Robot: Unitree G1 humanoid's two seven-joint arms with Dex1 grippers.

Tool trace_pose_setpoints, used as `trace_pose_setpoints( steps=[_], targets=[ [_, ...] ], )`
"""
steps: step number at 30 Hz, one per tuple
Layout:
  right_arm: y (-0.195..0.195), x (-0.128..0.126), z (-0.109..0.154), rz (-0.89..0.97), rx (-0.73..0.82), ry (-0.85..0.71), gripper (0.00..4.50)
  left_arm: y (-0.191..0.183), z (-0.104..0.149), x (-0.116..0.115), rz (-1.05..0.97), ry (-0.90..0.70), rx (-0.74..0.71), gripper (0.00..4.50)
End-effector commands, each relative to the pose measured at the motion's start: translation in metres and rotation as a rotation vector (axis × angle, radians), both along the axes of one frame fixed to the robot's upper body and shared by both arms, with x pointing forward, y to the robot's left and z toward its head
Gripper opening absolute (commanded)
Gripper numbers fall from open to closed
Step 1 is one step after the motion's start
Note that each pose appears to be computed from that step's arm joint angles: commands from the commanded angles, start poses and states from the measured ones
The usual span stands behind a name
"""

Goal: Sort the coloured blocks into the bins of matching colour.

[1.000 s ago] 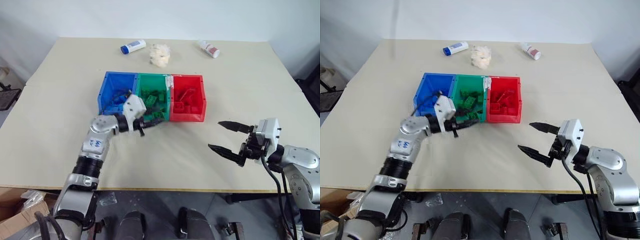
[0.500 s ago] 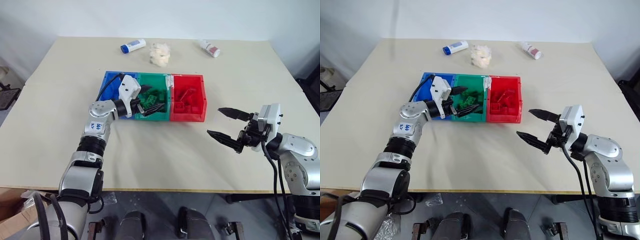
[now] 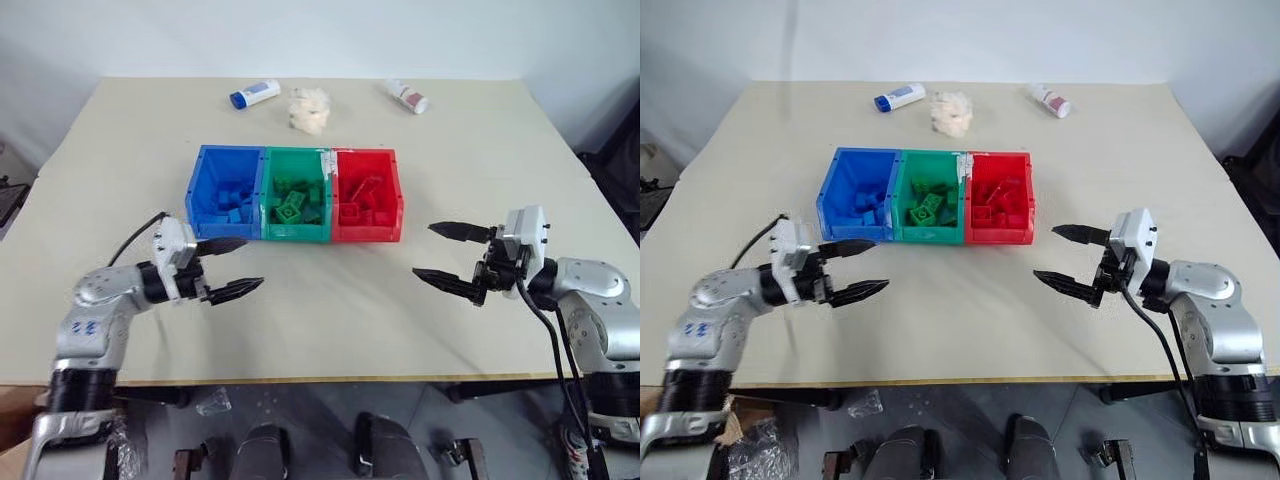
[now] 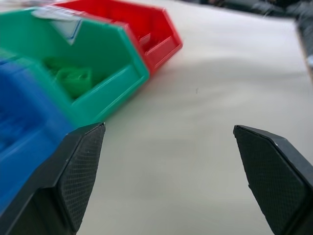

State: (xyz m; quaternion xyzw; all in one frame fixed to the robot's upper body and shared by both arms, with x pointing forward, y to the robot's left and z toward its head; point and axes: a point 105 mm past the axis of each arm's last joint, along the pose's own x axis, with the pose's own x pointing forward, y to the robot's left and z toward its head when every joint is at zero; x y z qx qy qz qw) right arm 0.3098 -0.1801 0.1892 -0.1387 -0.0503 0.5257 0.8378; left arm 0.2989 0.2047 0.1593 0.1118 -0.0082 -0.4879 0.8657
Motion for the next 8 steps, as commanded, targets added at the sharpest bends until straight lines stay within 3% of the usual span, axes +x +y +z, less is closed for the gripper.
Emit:
trace_pose_setpoints(
  steps=[1,8],
  targets=[
    [-0.005,0.005,-0.002,0.004,-0.055,-0.016,4.5,0.029,0.009,-0.01,0.062,-0.043,0.023,4.47],
    [-0.008,0.015,-0.006,0.006,-0.079,-0.02,4.5,0.055,0.015,-0.005,0.152,-0.105,0.038,4.47]
  ],
)
